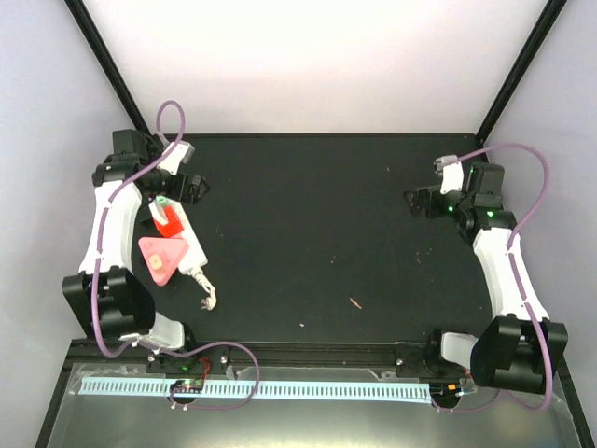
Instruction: Pull the plug off the socket
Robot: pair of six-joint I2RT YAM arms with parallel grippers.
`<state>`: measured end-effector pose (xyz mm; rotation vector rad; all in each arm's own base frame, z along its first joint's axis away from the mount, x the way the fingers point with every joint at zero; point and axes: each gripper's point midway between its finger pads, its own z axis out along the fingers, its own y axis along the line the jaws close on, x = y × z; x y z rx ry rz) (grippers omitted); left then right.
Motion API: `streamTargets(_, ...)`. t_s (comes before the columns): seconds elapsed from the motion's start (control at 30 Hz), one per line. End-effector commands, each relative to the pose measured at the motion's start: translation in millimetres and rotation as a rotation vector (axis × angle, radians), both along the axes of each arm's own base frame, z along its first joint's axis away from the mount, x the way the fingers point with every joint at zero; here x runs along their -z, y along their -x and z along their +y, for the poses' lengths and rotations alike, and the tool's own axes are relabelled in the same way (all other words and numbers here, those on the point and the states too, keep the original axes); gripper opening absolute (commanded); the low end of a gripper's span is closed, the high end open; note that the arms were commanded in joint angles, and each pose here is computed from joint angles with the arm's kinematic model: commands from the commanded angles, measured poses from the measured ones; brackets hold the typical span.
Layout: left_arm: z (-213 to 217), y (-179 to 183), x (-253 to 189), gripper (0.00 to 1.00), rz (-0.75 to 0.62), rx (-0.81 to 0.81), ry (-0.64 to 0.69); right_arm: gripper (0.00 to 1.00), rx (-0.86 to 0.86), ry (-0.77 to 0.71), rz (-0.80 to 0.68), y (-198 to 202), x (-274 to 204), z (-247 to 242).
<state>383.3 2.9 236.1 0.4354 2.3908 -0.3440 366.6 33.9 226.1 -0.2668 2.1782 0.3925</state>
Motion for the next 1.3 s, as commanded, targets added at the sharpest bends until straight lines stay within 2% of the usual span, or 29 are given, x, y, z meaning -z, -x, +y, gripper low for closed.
streamTargets(0.0, -17.3, 12.0, -19.3, 0.99, -0.111, 0.053, -0.062, 1.00, -0.014, 0.002, -0.036, 13.2, 0.9, 10.1)
streamTargets(0.13, -39.0, 35.0, -19.4, 0.99, -0.165, 0.181, -0.135, 1.00, -0.038, -0.003, -0.037, 25.8, 10.5, 18.7)
streamTargets(0.4, -69.7, 99.9, 16.0, 0.99, -0.060, 0.600, -0.275, 1.00, -0.094, -0.003, -0.057, 39.2, 15.4, 29.7)
streamTargets(0.67, -68.2, 157.1, 66.4, 0.99, 0.018, 0.962, -0.497, 1.00, -0.146, -0.003, -0.050, 41.8, 15.5, 36.8)
streamTargets(0.83, -48.6, 196.7, 111.7, 0.99, 0.091, 1.196, -0.673, 1.00, -0.172, -0.003, -0.041, 42.9, 15.4, 40.1)
streamTargets(1.03, -22.2, 203.9, 145.5, 0.93, 0.140, 1.352, -0.852, 1.00, -0.200, -0.015, -0.045, 46.0, 13.5, 44.3)
streamTargets(1.27, -9.7, 184.8, 167.3, 0.74, 0.148, 1.405, -0.965, 1.00, -0.218, -0.021, -0.046, 48.8, 12.2, 47.2)
